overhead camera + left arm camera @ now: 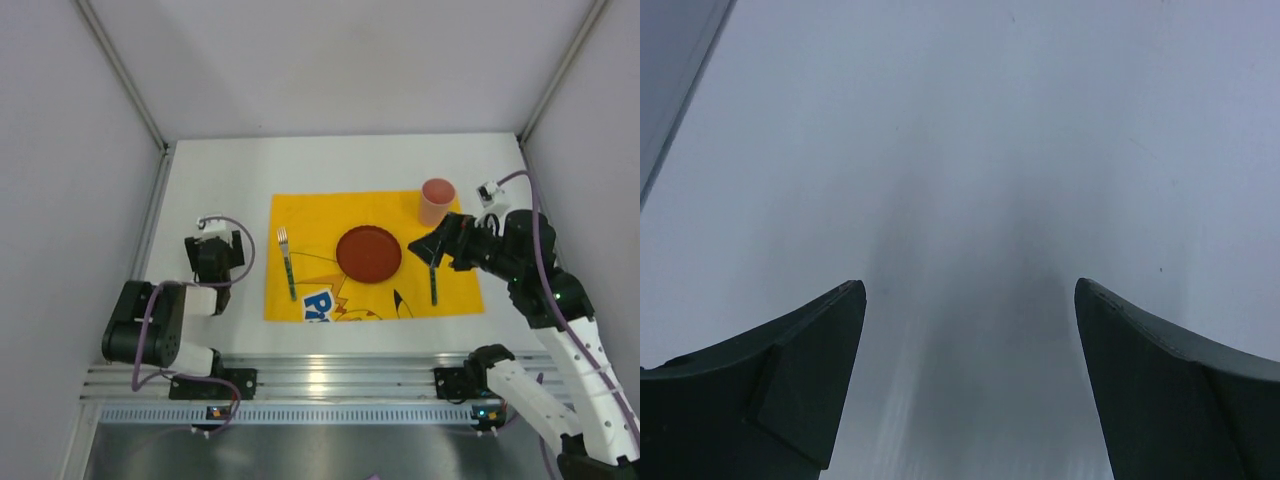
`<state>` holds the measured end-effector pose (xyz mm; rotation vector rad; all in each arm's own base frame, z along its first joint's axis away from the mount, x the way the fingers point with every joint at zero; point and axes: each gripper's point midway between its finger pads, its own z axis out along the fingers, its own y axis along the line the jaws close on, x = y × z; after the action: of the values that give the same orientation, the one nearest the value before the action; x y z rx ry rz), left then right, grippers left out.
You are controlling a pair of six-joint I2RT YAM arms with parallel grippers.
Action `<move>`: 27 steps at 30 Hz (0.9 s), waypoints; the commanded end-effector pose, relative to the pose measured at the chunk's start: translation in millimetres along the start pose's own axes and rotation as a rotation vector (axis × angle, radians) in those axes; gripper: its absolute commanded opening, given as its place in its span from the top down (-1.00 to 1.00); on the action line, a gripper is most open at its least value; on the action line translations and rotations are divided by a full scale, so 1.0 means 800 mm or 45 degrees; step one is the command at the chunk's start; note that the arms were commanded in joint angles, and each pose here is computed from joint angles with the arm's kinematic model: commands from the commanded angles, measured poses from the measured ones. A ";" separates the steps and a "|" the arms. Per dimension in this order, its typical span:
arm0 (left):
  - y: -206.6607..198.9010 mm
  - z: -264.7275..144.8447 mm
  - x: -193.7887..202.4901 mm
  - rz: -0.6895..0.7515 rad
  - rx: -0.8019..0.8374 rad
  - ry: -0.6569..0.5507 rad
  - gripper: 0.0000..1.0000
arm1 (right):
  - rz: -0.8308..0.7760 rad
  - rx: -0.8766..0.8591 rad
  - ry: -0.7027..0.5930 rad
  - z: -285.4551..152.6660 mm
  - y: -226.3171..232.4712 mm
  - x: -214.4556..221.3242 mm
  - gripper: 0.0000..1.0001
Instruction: Set the dinner table for one person
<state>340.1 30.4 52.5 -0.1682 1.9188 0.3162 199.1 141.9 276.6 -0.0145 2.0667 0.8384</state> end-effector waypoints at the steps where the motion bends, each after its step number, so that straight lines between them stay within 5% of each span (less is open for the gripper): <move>1: -0.015 0.040 -0.086 -0.224 0.090 -0.229 -0.79 | -0.076 -0.067 -0.071 0.002 0.025 -0.041 -0.99; 4: -0.025 0.034 -0.046 -0.176 0.161 -0.225 -0.82 | -0.104 -0.047 -0.071 0.010 0.025 -0.056 -1.00; 8: -0.023 0.036 -0.060 -0.214 0.160 -0.267 -0.96 | -0.096 -0.028 -0.054 0.025 0.020 -0.059 -0.99; 18: -0.024 0.036 -0.059 -0.200 0.163 -0.258 -0.97 | 0.045 0.212 -0.100 0.050 -0.032 -0.057 -0.99; 20: -0.024 0.036 -0.060 -0.202 0.161 -0.262 -0.97 | -0.052 0.198 -0.088 0.053 -0.035 -0.055 -0.99; 27: -0.024 0.036 -0.059 -0.201 0.163 -0.260 -0.97 | -0.052 0.352 -0.268 0.052 -0.073 -0.063 -0.99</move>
<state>380.6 19.8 62.6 -0.1849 1.7948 0.1273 259.4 118.5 242.0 0.1301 2.1063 0.5729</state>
